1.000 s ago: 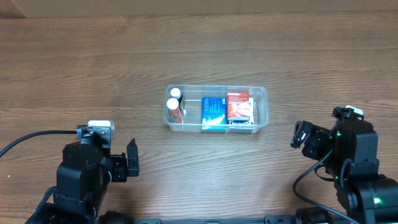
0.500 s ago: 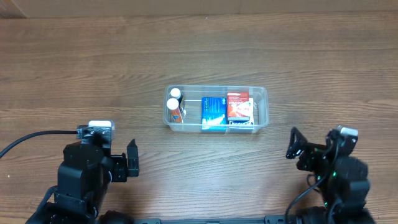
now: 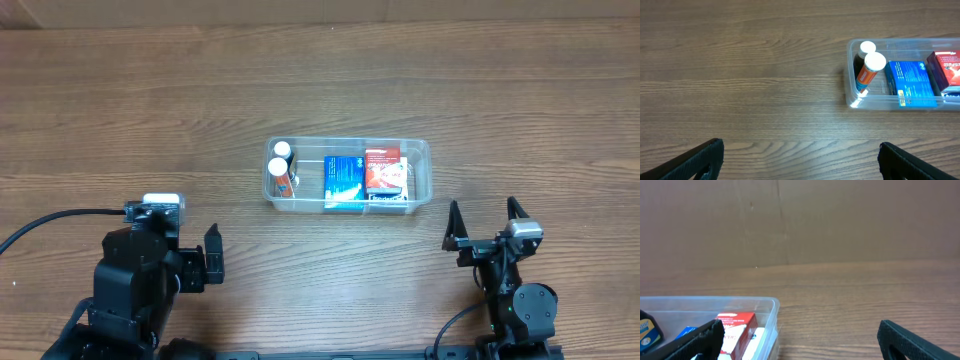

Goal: Pack container

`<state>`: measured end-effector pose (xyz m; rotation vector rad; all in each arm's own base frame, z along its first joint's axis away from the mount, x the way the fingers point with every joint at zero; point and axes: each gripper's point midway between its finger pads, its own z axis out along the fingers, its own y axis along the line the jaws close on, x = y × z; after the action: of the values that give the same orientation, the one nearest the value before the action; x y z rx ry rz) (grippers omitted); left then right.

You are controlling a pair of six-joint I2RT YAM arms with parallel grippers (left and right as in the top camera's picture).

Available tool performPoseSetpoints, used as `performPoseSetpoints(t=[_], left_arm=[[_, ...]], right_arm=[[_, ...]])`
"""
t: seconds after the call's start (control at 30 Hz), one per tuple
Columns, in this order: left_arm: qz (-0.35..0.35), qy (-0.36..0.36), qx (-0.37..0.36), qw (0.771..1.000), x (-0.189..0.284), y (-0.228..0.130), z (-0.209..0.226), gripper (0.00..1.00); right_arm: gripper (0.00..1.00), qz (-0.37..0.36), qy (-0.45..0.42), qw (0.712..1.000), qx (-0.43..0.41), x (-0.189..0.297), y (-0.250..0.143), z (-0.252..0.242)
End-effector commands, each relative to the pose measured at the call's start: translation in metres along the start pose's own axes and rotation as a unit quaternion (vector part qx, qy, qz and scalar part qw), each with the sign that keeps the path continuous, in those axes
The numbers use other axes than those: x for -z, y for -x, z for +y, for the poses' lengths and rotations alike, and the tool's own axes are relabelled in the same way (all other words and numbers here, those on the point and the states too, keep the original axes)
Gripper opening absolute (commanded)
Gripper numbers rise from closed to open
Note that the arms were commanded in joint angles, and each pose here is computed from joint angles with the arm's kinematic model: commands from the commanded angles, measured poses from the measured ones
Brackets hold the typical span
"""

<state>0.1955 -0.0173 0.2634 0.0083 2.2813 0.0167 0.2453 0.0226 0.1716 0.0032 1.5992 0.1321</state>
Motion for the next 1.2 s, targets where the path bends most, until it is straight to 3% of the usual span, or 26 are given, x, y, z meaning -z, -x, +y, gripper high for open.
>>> performPoseSetpoints(t=[0.0, 0.7, 0.83, 0.97, 1.17], left_arm=[[-0.003, 0.005, -0.01, 1.0, 0.0, 0.001, 0.001, 1.0], [-0.003, 0.005, -0.01, 1.0, 0.0, 0.001, 0.001, 1.0], [0.01, -0.004, -0.009, 1.0, -0.002, -0.036, 0.004, 1.0], [-0.074, -0.003, 0.019, 0.997, -0.03, -0.065, 0.01, 1.0], [-0.179, 0.001, 0.051, 0.983, -0.076, -0.071, 0.011, 1.0]], right_arm=[[1.0, -0.003, 0.008, 1.0, 0.011, 0.0, -0.001, 0.003], [1.0, -0.003, 0.008, 1.0, 0.011, 0.0, -0.001, 0.003], [1.0, -0.003, 0.008, 1.0, 0.011, 0.0, -0.001, 0.003], [1.0, -0.003, 0.008, 1.0, 0.011, 0.0, -0.001, 0.003], [1.0, -0.003, 0.008, 1.0, 0.011, 0.0, -0.001, 0.003]])
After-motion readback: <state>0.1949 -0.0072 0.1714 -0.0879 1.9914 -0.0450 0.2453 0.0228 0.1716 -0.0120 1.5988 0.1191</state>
